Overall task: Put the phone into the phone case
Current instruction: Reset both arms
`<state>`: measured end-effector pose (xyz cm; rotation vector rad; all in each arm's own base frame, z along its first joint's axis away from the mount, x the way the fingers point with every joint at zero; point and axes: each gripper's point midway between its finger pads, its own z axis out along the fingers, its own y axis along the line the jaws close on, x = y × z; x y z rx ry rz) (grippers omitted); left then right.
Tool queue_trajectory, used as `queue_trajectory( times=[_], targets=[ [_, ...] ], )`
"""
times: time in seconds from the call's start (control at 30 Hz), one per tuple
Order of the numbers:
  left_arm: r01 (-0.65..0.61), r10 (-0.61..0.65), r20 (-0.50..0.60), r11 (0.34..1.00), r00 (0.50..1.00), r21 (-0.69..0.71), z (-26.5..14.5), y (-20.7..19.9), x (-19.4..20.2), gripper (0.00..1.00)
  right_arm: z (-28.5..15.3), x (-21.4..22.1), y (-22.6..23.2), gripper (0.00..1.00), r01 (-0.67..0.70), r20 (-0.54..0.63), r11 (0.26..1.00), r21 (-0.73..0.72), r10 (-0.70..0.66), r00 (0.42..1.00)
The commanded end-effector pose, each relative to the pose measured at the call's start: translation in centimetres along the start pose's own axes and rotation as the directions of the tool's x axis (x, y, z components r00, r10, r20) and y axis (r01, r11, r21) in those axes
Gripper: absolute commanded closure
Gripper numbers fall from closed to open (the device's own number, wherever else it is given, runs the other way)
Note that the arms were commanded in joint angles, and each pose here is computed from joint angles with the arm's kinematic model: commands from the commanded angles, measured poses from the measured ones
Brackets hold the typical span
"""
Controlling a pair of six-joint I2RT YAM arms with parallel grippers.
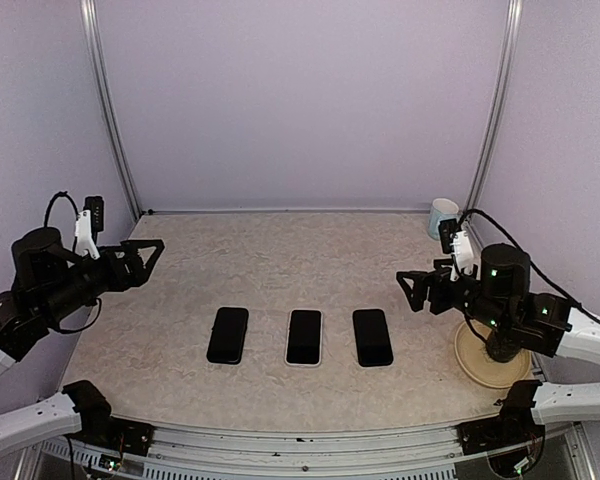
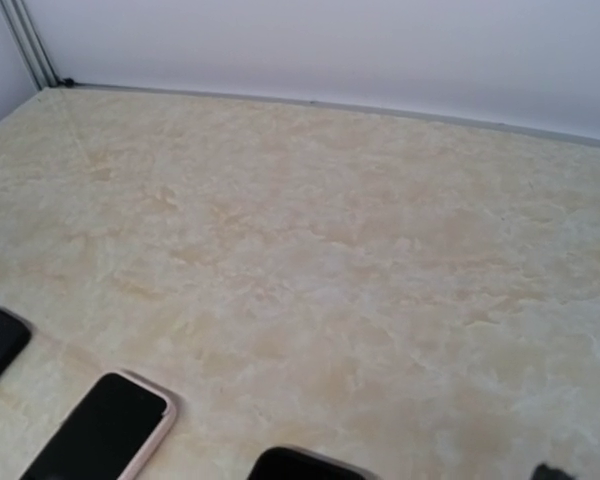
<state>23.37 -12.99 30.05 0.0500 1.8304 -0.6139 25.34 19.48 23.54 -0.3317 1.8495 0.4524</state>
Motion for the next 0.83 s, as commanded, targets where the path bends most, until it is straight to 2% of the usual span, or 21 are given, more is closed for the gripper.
queue_trajectory(
  times=[0.0,0.3,0.8],
  targets=[
    [-0.039,0.039,0.012,0.999,0.999,-0.021,-0.1,0.5,-0.1,0.01,-0.4,-0.3,-0.7,0.00,0.016,-0.020,0.999,0.034,-0.015,1.000],
    [-0.042,0.043,0.045,0.999,0.998,-0.028,-0.6,0.8,-0.4,0.01,-1.8,-0.8,-1.4,0.00,0.003,0.016,0.999,0.055,-0.004,1.000],
    [-0.034,0.035,0.038,0.999,0.999,-0.020,-0.6,0.9,0.0,0.01,-1.6,-0.9,-1.8,0.00,0.014,0.007,0.997,0.081,-0.015,1.000]
  ],
)
